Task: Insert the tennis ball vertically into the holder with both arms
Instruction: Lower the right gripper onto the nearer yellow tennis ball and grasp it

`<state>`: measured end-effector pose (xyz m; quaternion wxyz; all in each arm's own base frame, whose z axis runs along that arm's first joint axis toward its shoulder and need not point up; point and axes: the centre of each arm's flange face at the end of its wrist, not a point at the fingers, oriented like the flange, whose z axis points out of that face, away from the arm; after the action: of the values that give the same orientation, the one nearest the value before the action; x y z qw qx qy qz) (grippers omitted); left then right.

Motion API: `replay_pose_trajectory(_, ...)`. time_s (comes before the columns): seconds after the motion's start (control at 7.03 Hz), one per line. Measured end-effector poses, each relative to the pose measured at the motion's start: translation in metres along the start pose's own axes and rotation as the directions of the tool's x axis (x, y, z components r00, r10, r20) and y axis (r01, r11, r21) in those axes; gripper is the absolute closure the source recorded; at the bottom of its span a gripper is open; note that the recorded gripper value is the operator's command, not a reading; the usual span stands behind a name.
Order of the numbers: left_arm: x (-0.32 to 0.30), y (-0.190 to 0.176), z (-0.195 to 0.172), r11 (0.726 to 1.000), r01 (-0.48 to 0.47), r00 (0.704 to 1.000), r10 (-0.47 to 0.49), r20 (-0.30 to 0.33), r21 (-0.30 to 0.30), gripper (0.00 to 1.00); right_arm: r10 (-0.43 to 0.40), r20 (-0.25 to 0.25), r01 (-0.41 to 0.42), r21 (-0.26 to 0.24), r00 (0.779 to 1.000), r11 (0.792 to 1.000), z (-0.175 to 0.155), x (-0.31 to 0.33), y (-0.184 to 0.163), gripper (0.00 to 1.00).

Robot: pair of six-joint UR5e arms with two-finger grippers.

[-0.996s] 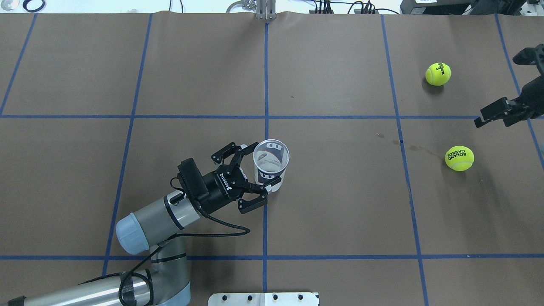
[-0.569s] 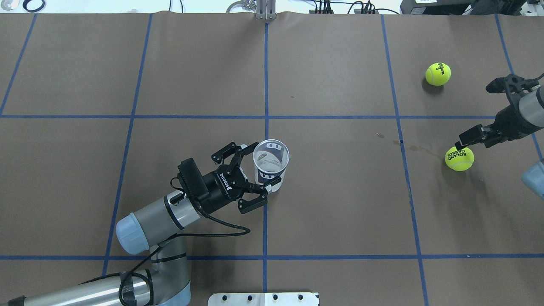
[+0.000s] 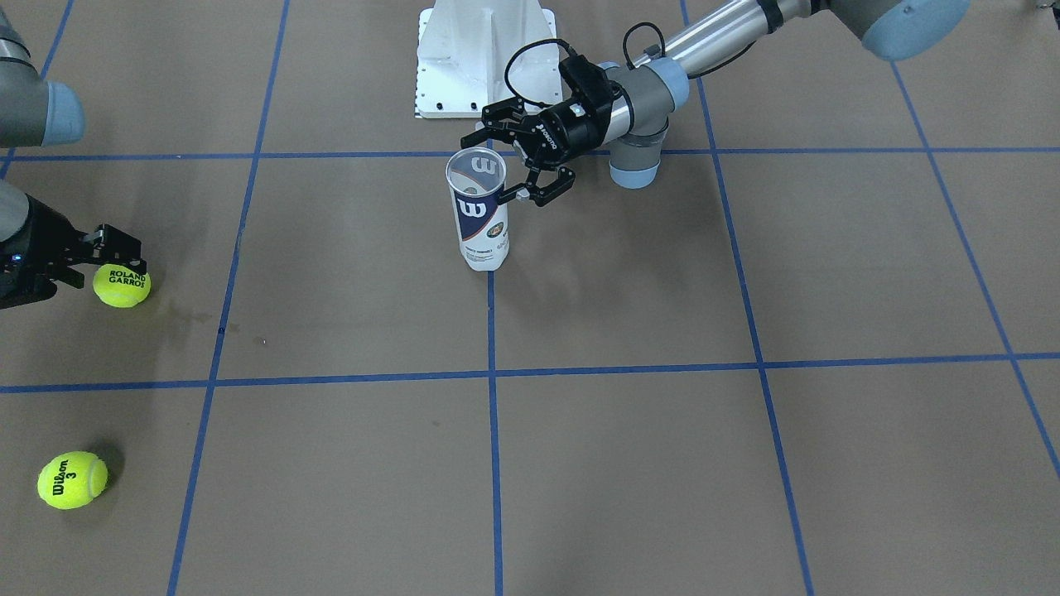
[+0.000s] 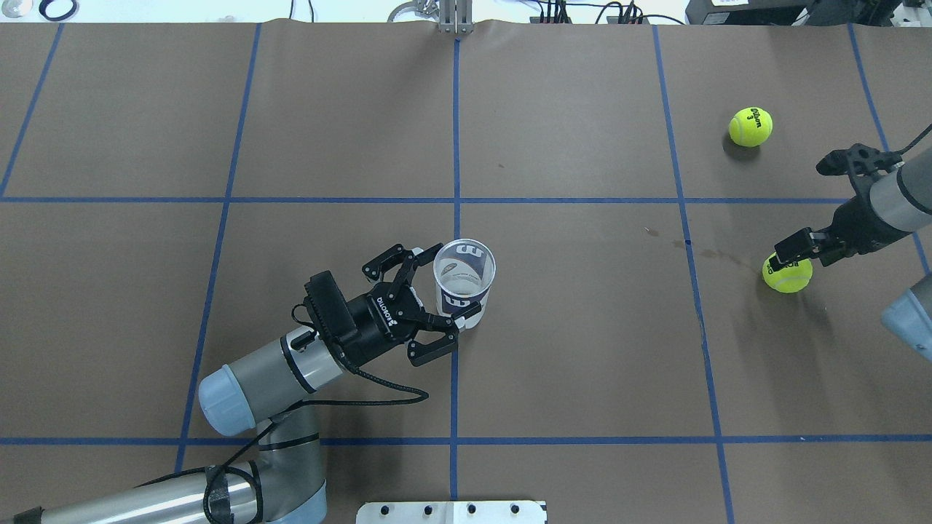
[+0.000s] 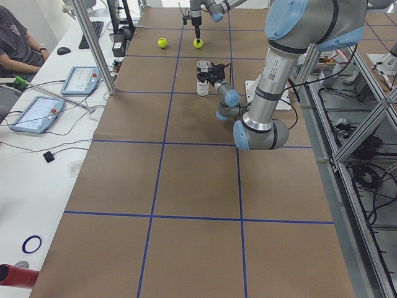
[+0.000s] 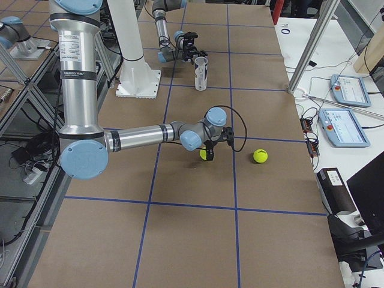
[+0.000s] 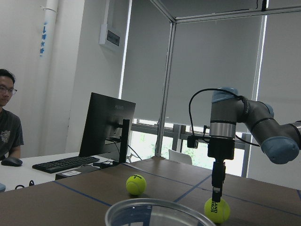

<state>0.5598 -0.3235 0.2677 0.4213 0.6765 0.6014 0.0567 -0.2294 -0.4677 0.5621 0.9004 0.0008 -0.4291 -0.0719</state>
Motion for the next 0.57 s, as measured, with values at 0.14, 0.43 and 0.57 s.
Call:
replay_pose_trajectory(0.14, 0.0000, 0.0000, -0.0001, 1.000, 0.000, 1.000, 0.000, 0.000, 0.000, 0.00, 0.002, -0.004, -0.002, -0.004, 1.000, 1.000, 0.0034, -0.0007, 0.0006, 0.60)
replay_pose_trajectory(0.43, -0.0002, 0.0003, -0.0004, 1.000, 0.000, 1.000, 0.000, 0.001, 0.000, 0.00, 0.007, -0.005, -0.007, -0.008, 1.000, 1.000, 0.0059, -0.0018, 0.0000, 1.00)
replay_pose_trajectory(0.57, -0.0011, 0.0001, -0.0005, 1.000, -0.001, 1.000, 0.001, 0.002, 0.000, 0.00, 0.006, -0.002, -0.006, -0.007, 1.000, 1.000, 0.0054, -0.0037, -0.0013, 1.00)
